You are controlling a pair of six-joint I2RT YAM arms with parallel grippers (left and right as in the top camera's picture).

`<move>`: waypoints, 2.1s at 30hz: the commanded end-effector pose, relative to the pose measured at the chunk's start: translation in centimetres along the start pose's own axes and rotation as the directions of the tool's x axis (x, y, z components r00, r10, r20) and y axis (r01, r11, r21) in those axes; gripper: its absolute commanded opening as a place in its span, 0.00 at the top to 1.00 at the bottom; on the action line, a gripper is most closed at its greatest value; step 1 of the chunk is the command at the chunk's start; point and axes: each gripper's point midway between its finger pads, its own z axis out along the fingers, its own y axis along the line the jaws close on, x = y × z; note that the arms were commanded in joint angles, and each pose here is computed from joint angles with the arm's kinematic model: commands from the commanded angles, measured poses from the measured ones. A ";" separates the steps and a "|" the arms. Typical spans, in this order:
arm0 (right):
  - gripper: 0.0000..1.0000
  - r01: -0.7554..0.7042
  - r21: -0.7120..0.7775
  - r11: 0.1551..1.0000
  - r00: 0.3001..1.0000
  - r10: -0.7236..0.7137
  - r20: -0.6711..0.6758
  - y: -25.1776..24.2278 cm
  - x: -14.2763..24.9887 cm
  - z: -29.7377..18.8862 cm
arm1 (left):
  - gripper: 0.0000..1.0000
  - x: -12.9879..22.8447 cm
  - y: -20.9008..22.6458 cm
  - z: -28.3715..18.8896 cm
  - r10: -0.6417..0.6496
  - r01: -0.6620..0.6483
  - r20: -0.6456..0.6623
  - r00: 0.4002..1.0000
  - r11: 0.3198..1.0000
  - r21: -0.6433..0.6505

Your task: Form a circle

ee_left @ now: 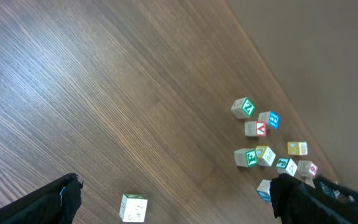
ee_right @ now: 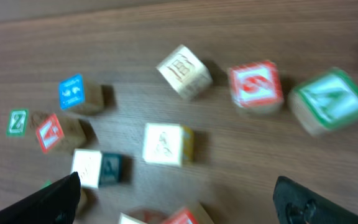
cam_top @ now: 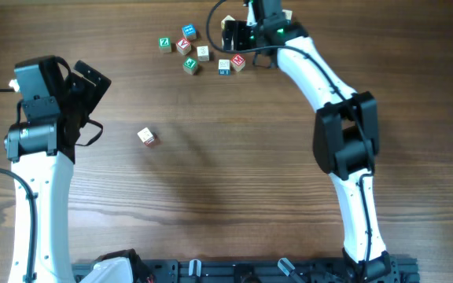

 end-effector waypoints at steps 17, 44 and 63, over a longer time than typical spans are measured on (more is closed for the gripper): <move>0.45 0.043 0.129 0.991 0.987 -0.061 0.146 0.4 1.7 7.1 | 0.00 0.5 0.1 0.9 0.027 -0.027 -0.033 0.999 1.000 -0.001; 0.95 0.217 -0.236 0.947 0.685 -0.320 -0.654 13.6 26.2 -6.4 | 0.00 -3.1 4.3 0.7 -0.060 0.066 0.065 0.996 0.992 -0.104; 0.91 0.364 -0.076 0.928 0.807 -0.355 -0.472 15.4 26.1 -2.8 | 0.00 -3.4 5.6 0.5 -0.083 0.091 0.065 0.994 0.987 -0.133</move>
